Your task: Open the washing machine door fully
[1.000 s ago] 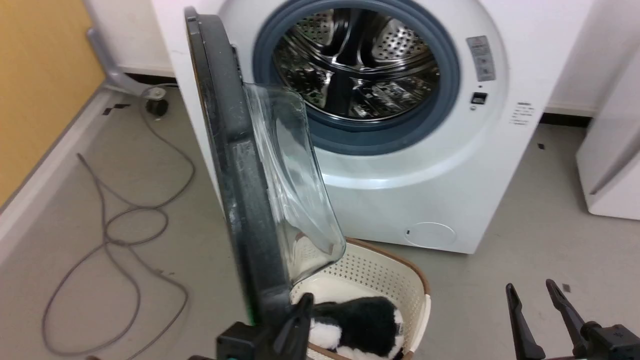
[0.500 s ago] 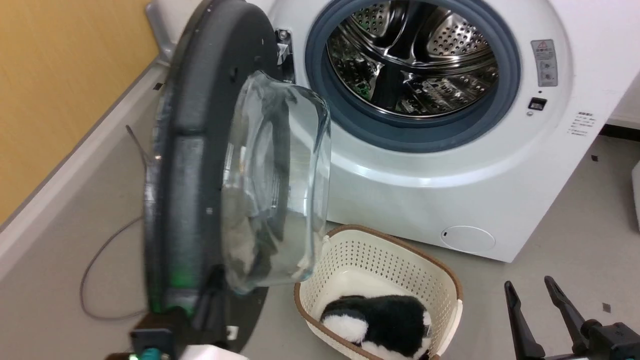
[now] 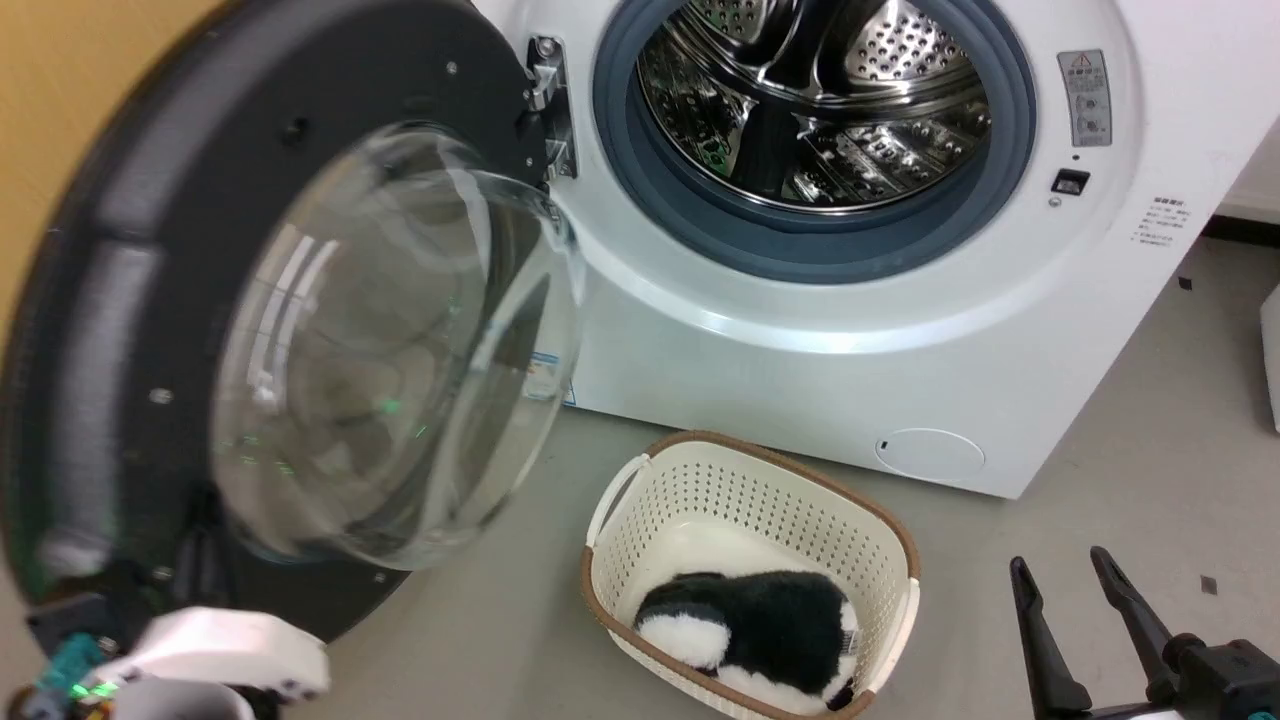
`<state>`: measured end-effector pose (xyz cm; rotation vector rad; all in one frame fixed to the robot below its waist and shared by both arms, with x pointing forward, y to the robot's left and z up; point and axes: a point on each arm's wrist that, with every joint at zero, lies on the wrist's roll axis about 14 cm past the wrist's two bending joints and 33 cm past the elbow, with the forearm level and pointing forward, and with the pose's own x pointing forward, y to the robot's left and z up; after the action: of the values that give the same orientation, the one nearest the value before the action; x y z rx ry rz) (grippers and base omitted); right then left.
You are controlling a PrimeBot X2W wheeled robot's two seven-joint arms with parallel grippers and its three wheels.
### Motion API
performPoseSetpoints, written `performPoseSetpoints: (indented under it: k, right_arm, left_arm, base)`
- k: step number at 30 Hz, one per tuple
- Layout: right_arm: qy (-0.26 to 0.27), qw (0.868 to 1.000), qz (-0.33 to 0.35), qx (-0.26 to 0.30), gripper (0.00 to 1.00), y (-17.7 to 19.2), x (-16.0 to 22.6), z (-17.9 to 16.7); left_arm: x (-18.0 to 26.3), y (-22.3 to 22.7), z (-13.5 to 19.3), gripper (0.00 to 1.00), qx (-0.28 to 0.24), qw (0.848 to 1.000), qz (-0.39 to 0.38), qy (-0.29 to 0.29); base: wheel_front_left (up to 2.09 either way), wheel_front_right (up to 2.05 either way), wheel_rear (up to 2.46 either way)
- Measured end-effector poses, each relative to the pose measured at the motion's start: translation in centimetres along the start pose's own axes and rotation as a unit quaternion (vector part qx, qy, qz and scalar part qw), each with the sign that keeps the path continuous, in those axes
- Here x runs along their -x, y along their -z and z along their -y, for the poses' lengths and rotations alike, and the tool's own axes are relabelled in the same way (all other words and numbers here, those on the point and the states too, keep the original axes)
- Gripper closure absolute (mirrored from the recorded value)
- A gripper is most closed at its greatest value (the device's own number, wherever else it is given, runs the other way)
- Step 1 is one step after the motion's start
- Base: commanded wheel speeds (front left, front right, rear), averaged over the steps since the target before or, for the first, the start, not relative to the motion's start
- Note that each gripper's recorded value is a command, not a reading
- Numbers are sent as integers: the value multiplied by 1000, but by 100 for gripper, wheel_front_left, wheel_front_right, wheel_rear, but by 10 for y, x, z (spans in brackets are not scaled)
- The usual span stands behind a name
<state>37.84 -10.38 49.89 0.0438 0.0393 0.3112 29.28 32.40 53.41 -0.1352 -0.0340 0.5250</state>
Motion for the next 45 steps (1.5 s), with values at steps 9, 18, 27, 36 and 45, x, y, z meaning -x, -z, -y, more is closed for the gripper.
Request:
performPoseSetpoints:
  k: [9, 18, 27, 36, 45]
  right_arm:
    - [10, 1000, -10, -2, 0, 6, -2, 7]
    - [14, 1000, -11, -2, 0, 8, -8, 11]
    - [14, 1000, -10, -1, 0, 7, -7, 11]
    - [19, 1000, 9, 1, 0, -5, 3, 11]
    - [25, 999, 28, 3, 0, -16, 9, 13]
  left_arm:
    - [-42, 2, -57, 100, -20, 998, 20, -64]
    - [-60, 19, -85, 100, -30, 995, -2, -96]
    - [-56, 19, -87, 100, -34, 994, 7, -105]
    - [-4, 33, -69, 100, -6, 996, 11, -83]
    - [25, 36, 8, 0, -20, 999, 19, 33]
  base:
    - [0, 0, 0]
    - [0, 0, 0]
    - [0, 0, 0]
    - [0, 0, 0]
    - [0, 0, 0]
